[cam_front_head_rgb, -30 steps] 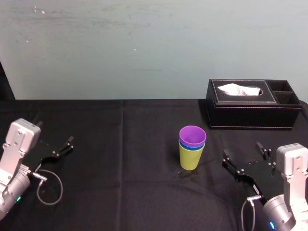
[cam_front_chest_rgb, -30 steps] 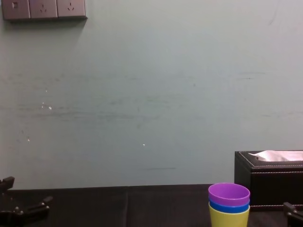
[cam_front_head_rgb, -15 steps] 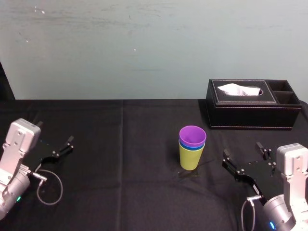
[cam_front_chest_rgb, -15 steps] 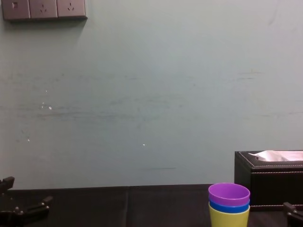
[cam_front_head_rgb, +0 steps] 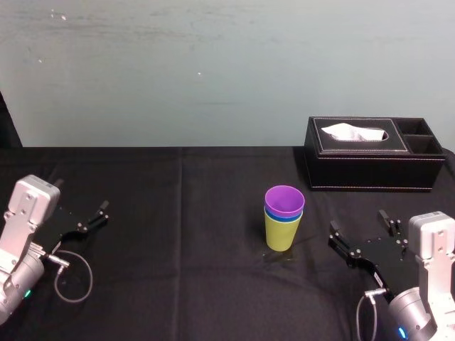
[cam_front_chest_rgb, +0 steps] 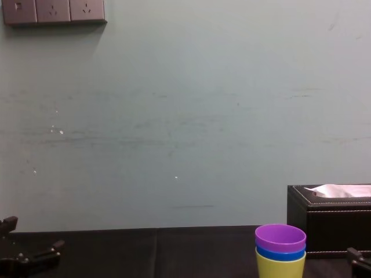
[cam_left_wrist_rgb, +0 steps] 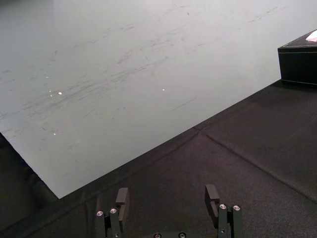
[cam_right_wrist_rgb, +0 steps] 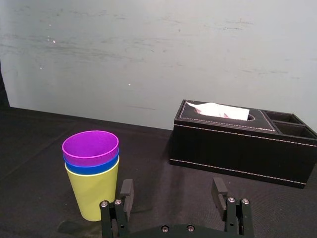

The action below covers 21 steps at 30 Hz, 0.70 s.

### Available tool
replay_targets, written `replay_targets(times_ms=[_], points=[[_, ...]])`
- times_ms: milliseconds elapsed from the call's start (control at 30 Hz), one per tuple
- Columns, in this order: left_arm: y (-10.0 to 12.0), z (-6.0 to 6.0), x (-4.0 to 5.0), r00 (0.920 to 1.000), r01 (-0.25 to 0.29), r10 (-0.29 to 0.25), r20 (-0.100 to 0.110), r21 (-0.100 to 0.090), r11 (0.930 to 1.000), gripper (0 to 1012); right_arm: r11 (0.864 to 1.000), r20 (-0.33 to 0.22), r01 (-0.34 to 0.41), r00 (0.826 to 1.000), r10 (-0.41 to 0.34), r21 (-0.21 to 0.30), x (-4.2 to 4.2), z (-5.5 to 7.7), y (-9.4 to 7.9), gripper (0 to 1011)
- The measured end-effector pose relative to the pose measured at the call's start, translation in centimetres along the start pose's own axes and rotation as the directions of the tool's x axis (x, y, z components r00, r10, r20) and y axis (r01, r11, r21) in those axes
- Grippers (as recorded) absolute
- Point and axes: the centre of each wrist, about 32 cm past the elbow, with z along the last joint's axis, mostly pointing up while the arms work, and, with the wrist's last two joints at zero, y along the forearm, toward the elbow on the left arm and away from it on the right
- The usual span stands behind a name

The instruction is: Stack the three plastic cups sequentially using one hand.

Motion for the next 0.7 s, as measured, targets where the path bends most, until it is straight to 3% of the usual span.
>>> replay_targets(times_ms=[700], points=[[0.0,0.0,0.0,1.0,0.0,0.0,0.0,0.0,1.0,1000,1.0,0.0,0.0,1.0,0.0,0.0,0.0,0.0,0.0,1003]])
